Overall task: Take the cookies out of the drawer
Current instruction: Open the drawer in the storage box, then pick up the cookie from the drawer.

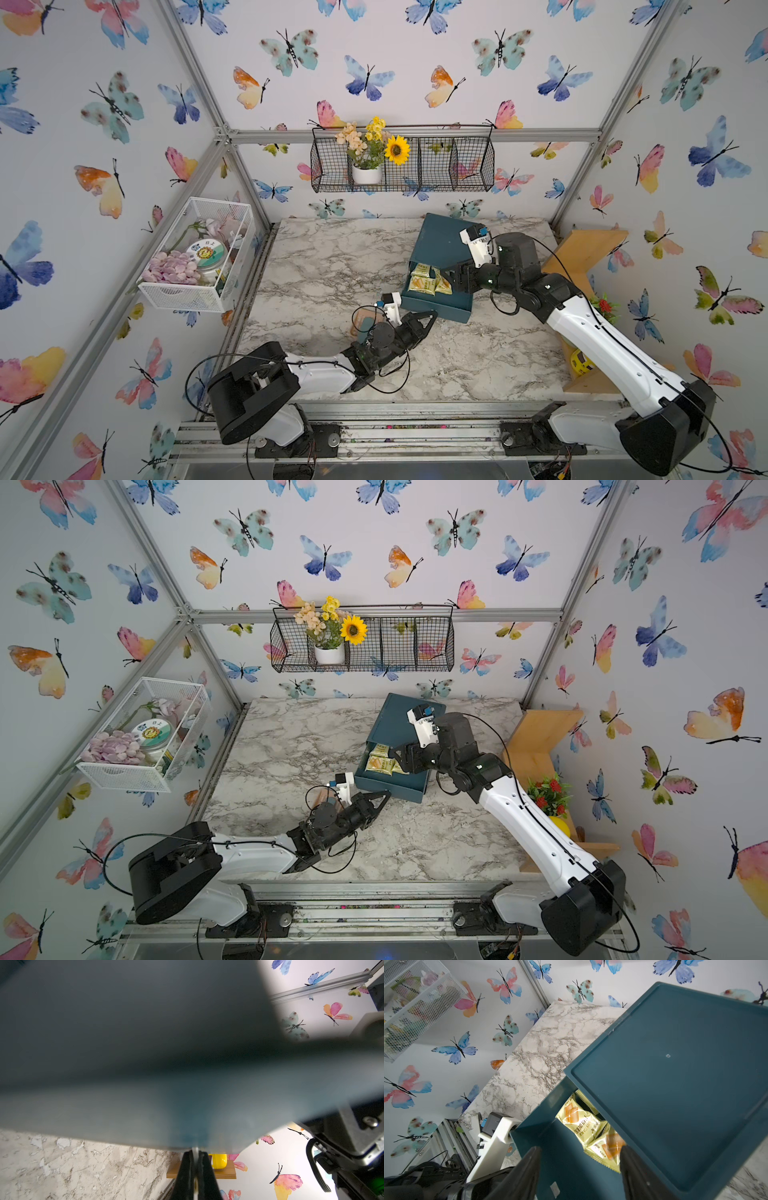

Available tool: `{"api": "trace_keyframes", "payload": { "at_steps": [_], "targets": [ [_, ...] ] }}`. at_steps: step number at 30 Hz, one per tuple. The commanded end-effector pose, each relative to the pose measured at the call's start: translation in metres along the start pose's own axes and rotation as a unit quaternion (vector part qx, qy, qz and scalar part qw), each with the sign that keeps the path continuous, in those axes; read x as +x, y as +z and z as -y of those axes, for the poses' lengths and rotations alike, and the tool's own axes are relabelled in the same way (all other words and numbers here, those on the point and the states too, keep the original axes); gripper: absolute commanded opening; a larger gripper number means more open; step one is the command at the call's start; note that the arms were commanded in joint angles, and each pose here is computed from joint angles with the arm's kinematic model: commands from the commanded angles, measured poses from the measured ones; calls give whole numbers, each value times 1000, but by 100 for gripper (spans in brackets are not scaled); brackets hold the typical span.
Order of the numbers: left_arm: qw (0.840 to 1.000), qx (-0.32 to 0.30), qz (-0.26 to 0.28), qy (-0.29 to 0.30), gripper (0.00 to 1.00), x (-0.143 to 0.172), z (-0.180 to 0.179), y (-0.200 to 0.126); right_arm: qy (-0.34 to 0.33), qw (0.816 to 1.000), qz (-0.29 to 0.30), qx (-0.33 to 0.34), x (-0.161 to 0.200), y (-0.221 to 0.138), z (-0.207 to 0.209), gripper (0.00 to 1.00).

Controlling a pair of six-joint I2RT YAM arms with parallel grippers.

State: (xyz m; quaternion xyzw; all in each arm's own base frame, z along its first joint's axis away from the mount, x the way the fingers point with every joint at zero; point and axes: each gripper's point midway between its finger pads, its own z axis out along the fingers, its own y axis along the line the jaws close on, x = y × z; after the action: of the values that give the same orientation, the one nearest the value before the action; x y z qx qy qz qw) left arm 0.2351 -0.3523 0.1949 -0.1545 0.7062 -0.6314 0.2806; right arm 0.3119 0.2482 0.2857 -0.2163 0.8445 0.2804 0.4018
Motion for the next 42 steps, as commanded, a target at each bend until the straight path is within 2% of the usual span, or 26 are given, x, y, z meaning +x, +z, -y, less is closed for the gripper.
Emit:
{"api": "trace_keyframes", "payload": {
  "at_steps": [1, 7, 13, 21, 27, 42],
  "targets": [
    [1000, 13, 1, 10, 0, 4, 9, -7, -16, 998, -25, 48, 6, 1, 2, 65],
    [1000, 17, 5, 23, 0, 6, 15, -13, -20, 996, -51, 76, 17, 8, -16, 65],
    [999, 18, 4, 29, 0, 10, 17, -18, 20, 991, -59, 122, 31, 21, -24, 63],
    [1000, 12, 3, 26, 0, 14, 10, -25, 83, 976, -44, 198, 44, 27, -12, 61],
    [1000, 14, 4, 24, 0, 14, 8, -26, 110, 952, -61, 278, 59, 29, 12, 60],
    [1000, 5, 1, 21, 0, 16, 1, -24, 120, 943, -38, 309, 63, 50, 24, 58]
  ]
}}
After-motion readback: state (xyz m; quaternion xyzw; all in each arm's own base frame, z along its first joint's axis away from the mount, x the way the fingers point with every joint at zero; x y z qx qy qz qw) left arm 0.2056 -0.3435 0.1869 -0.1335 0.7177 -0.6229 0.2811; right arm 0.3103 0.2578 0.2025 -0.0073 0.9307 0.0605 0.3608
